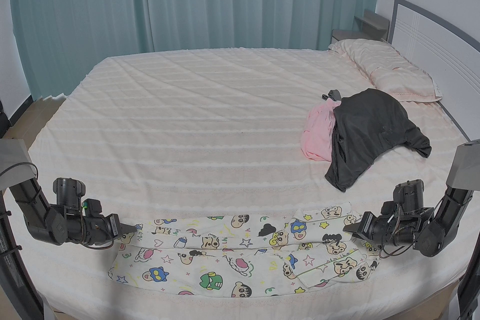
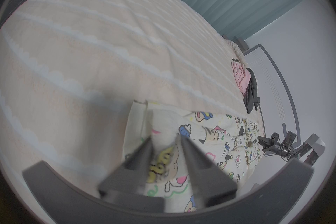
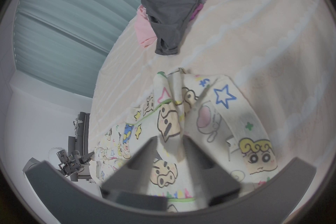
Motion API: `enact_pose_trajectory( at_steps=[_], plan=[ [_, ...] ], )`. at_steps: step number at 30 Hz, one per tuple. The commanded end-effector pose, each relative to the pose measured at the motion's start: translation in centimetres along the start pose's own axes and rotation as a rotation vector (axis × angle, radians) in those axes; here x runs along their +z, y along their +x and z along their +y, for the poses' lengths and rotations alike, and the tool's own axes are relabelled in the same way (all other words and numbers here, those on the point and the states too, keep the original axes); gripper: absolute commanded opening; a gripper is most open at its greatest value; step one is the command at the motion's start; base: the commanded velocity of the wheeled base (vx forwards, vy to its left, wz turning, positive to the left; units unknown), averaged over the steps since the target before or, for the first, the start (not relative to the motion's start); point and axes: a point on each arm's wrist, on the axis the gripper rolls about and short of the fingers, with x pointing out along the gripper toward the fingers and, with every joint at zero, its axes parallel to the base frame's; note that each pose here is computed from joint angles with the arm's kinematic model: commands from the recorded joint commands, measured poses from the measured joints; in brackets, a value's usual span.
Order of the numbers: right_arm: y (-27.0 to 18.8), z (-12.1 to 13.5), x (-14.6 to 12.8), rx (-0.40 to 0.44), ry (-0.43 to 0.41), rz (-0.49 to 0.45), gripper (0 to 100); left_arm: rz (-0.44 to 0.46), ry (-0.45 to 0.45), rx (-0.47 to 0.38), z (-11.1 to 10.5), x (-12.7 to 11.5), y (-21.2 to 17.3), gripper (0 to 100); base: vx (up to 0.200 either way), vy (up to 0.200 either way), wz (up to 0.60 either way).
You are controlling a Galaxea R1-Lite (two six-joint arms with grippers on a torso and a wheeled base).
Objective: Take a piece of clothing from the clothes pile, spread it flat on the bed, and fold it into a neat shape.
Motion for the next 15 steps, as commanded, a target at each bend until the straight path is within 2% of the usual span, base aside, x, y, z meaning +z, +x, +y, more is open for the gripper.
enact_pose_trajectory(
  at_steps=[1,5,7,11,13,15],
  plan=[
    [-0.5,-0.6,-0.6,-0.041,0.005,-0.005,100,0.035,-0.032,0.016,0.5,-1.4,-0.3,100,0.0,0.0,0.0],
    [-1.2,-0.3,-0.2,-0.048,0.003,-0.049,100,0.026,-0.06,0.026,1.1,-1.5,-0.9,100,0.0,0.0,0.0],
    [-2.1,0.5,0.6,-0.016,-0.004,-0.103,100,0.004,-0.104,0.039,1.6,-1.7,-2.0,100,0.0,0.0,0.0],
    [-2.4,1.7,1.2,0.032,-0.025,-0.134,100,-0.059,-0.168,0.014,1.7,-0.9,-3.6,100,0.0,0.0,0.0],
    [-2.2,3.3,1.6,0.079,-0.052,-0.151,100,-0.117,-0.228,-0.021,1.6,0.0,-4.9,100,0.0,0.0,0.0],
    [-2.1,3.9,1.8,0.097,-0.062,-0.156,100,-0.133,-0.257,-0.028,1.6,0.2,-5.3,100,0.0,0.0,0.0]
  ],
)
